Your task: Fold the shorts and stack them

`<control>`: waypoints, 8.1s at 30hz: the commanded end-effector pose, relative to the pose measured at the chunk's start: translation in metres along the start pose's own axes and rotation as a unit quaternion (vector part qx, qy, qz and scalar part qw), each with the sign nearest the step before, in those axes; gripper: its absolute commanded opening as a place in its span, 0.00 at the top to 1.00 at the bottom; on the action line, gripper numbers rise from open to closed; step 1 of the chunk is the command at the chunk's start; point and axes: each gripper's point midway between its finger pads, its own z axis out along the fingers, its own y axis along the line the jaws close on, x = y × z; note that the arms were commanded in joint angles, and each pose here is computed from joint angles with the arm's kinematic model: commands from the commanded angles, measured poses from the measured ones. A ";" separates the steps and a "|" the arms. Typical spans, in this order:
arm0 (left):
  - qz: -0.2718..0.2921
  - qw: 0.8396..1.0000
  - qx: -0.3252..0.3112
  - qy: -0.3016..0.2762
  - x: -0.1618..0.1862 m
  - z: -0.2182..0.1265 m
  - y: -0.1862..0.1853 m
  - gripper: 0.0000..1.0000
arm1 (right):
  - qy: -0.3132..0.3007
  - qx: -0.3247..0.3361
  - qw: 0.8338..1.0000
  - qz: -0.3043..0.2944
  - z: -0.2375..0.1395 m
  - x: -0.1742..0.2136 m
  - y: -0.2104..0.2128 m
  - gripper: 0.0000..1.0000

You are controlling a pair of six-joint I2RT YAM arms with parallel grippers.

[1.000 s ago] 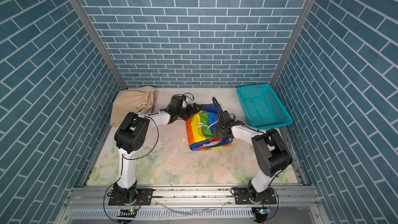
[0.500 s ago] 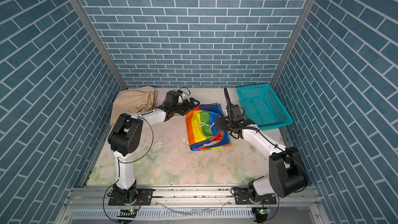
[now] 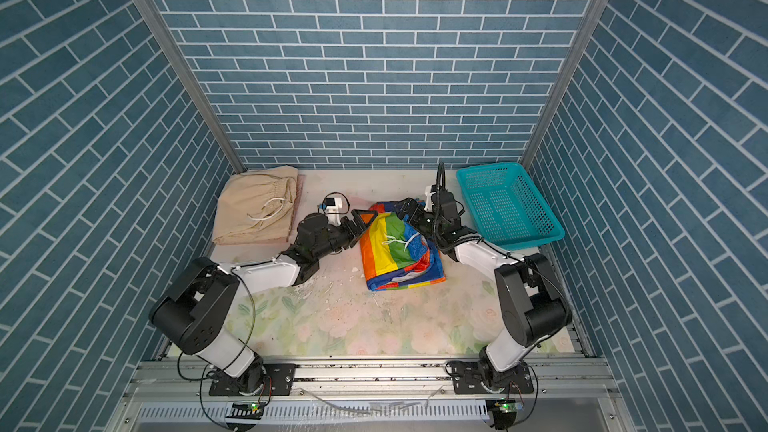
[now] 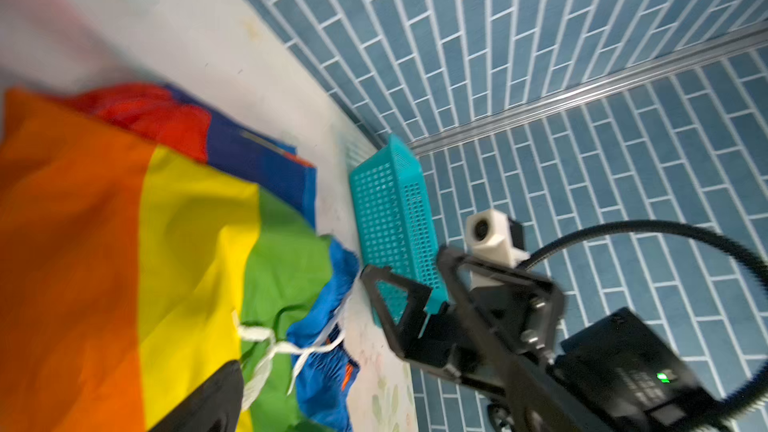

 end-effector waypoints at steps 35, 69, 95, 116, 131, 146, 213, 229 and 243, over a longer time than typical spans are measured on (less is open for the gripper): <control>-0.051 0.992 -0.094 0.069 0.100 0.008 0.124 0.00 | 0.036 -0.054 0.998 0.026 0.028 -0.036 -0.080 0.01; 0.013 0.987 -0.139 0.085 -0.037 0.104 0.082 0.00 | 0.061 0.003 0.997 0.037 -0.045 0.092 -0.111 0.02; 0.204 0.944 -0.230 0.119 -0.071 0.031 0.043 0.00 | 0.036 0.116 0.986 -0.115 -0.127 0.048 -0.065 0.02; 0.160 0.914 -0.284 0.241 0.007 0.013 0.116 0.09 | 0.061 0.184 0.973 -0.122 -0.134 0.043 -0.082 0.02; 0.150 0.901 -0.293 0.284 0.036 0.026 0.136 0.43 | 0.044 0.187 0.973 -0.125 -0.140 0.039 -0.084 0.02; 0.203 0.878 -0.326 0.285 0.022 0.024 0.119 1.00 | 0.036 0.187 0.973 -0.133 -0.144 0.034 -0.082 0.02; 0.346 0.715 -0.607 -0.009 -0.329 -0.172 0.020 1.00 | 0.116 -0.029 0.967 -0.225 0.068 0.066 0.079 0.01; 0.314 0.768 -0.557 -0.028 -0.318 -0.182 -0.009 1.00 | 0.115 -0.030 0.967 -0.226 0.064 0.066 0.086 0.02; 0.253 0.780 -0.571 -0.044 -0.356 -0.207 0.046 1.00 | 0.114 -0.039 0.966 -0.231 0.061 0.069 0.093 0.01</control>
